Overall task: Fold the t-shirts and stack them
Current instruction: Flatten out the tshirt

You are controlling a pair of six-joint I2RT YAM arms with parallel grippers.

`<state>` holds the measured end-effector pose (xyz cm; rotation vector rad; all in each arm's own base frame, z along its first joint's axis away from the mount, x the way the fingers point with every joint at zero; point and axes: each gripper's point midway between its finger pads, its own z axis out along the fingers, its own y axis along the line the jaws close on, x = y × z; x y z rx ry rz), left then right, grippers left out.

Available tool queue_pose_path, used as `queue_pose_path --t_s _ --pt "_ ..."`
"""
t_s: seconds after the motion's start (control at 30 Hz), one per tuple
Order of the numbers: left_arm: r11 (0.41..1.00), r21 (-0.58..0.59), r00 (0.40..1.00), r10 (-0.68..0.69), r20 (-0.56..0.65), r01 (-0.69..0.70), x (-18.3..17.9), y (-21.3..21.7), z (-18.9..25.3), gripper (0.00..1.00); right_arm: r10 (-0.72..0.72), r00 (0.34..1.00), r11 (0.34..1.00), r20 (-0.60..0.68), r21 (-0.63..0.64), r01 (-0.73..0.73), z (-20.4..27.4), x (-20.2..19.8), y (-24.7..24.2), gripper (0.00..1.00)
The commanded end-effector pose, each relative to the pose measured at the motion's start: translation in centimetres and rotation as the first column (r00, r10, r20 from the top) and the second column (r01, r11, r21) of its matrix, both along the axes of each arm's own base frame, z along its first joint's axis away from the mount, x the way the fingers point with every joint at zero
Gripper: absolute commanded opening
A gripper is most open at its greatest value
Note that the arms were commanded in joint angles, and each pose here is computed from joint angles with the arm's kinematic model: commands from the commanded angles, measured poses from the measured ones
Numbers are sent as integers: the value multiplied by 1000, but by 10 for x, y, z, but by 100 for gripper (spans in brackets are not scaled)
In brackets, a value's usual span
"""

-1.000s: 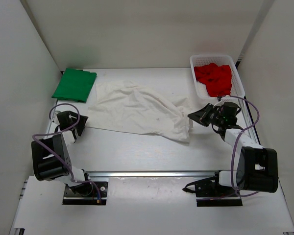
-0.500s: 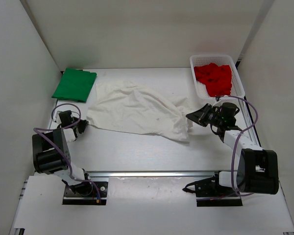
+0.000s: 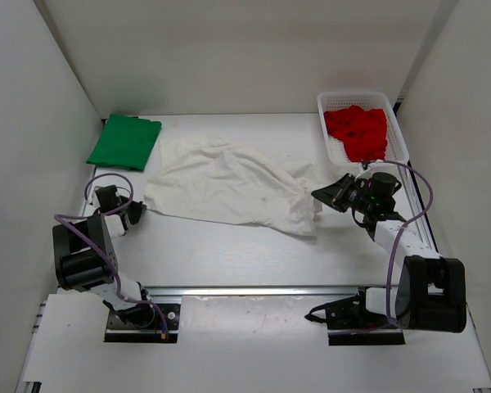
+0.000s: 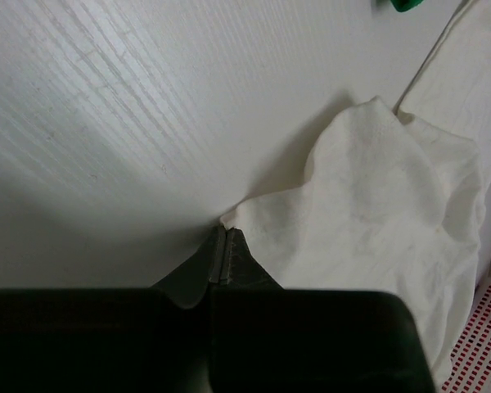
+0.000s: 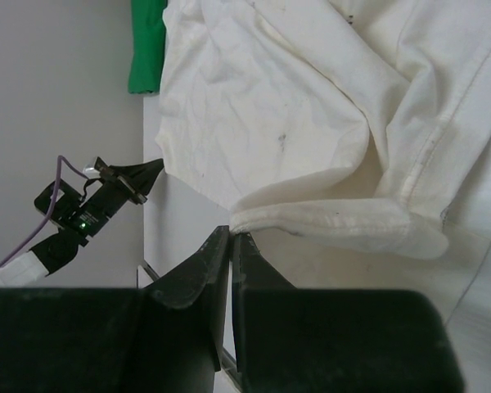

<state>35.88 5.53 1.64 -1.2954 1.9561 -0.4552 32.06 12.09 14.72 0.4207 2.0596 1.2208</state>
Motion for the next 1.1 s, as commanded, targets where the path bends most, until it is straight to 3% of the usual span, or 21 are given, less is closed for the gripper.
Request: queue_pose_path --t_s 0.0,0.17,0.4,0.53,0.63,0.7,0.77,0.93,1.07 --pt "999 36 999 -38 30 37 4 -6 22 0 -36 999 999 17 -27 37 5 3 -5 0" --pt "982 160 980 -129 150 104 8 -21 93 0 -168 985 983 -27 -75 165 -3 22 -39 0" --pt "963 235 964 -178 197 130 -16 -21 118 0 -252 958 965 -139 -103 240 -39 59 -76 0" --pt "965 198 950 -214 227 170 4 -33 128 0 -263 962 961 -78 -105 255 -12 86 -88 0" --pt "966 176 938 -232 257 191 18 -39 142 0 -182 983 968 4 -173 180 34 94 -61 0" --pt "968 175 933 -225 280 181 24 -38 150 0 -143 988 963 52 -222 151 55 86 -41 0" --pt "969 161 921 -229 316 186 31 -39 163 0 -54 994 969 93 -237 74 67 52 -2 0" --pt "971 148 907 -231 353 190 38 -37 177 0 59 995 955 74 -295 -35 70 -20 45 0" --pt "975 123 904 -219 367 187 41 -35 177 0 109 973 967 203 -249 -56 135 -45 59 0"
